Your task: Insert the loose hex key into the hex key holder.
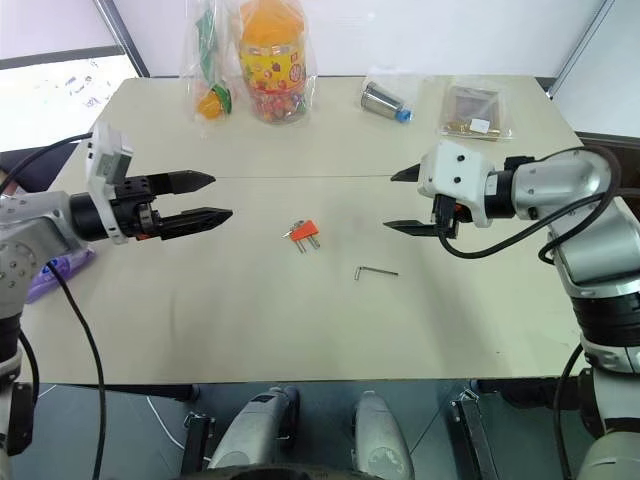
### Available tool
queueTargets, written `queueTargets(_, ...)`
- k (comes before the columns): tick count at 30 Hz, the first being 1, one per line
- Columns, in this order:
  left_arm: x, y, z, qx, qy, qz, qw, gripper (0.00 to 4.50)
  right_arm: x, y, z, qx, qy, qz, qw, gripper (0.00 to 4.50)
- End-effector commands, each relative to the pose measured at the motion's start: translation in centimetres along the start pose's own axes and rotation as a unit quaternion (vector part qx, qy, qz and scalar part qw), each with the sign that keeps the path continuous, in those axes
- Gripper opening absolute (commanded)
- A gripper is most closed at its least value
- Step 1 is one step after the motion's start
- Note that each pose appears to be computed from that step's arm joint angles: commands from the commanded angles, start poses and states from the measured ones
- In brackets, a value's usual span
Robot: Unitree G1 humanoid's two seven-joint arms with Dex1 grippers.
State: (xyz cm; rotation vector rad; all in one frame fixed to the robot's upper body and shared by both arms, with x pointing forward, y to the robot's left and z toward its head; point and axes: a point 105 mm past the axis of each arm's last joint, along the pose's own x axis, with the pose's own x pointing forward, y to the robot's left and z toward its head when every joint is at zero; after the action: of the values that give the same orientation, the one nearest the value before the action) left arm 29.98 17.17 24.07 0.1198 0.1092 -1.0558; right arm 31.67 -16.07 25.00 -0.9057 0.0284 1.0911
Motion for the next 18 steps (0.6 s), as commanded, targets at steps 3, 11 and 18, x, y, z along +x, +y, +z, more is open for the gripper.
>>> queueTargets(3, -0.64, 0.04, 1.45, 0.018, -0.015, -0.002, 1.0, 4.46, -0.58, -0.49, 1.05, -0.028, -0.005, 0.004, 1.0, 3.6)
queueTargets(11, -0.4, 0.1, 1.67, 0.02, -0.02, 0.001, 1.0, 4.46, -0.29, -0.64, 1.22, -0.031, -0.011, 0.003, 0.999, 3.6)
queueTargets(18, -0.3, 0.08, 1.11, 0.017, -0.015, 0.006, 1.0, 4.46, 0.06, -0.6, 1.19, -0.028, -0.016, -0.001, 0.999, 3.6)
